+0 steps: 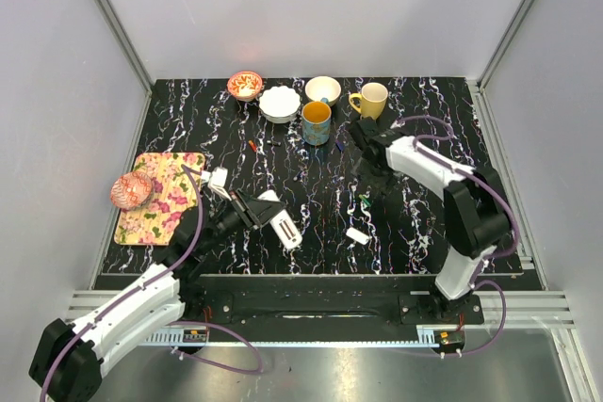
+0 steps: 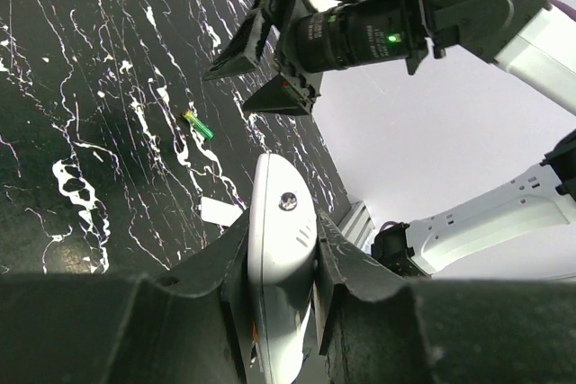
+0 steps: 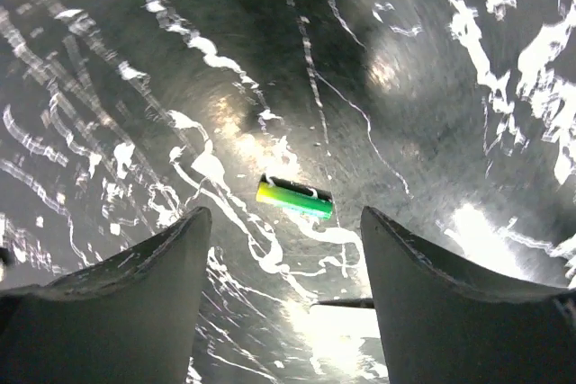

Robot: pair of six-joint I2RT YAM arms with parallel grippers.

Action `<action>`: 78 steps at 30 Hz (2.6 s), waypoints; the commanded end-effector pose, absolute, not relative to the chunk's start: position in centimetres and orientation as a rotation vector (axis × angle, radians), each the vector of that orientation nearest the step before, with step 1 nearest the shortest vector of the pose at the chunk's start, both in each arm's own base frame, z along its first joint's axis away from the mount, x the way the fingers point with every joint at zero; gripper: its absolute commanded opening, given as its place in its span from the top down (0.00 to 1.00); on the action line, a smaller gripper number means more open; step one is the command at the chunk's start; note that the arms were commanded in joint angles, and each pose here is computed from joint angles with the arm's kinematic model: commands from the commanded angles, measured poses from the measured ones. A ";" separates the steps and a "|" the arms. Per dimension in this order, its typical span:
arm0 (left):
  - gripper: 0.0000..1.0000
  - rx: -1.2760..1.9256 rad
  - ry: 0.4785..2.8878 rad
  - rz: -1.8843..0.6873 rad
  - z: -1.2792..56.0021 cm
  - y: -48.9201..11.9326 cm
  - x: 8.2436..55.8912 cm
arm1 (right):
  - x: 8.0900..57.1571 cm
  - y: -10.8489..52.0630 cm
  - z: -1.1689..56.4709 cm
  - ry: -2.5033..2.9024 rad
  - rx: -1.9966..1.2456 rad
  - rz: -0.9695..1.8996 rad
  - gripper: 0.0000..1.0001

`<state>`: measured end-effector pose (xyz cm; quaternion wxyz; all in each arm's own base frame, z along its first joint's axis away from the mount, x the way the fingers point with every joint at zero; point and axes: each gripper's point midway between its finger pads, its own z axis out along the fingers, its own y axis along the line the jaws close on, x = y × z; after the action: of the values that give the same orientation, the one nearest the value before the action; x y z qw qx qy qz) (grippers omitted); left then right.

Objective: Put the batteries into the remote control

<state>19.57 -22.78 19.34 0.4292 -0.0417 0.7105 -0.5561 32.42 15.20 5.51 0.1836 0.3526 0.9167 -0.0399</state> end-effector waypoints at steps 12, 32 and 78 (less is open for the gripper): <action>1.00 -0.076 1.690 -1.443 21.6 -23.4 19.7 | 30.7 16.6 5.7 2.680 -0.348 0.133 0.56; 1.00 -0.077 1.706 -1.442 20.9 -23.7 19.9 | 30.4 16.4 2.3 2.740 -0.498 0.037 0.68; 1.00 -0.201 1.574 -1.696 24.2 -28.3 24.2 | 17.0 22.4 22.0 2.656 -0.429 0.651 1.00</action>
<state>23.49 -27.12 17.38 0.3653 -0.0933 0.7138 -0.5903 21.06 22.10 21.31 0.2542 -0.1582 0.9344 0.1929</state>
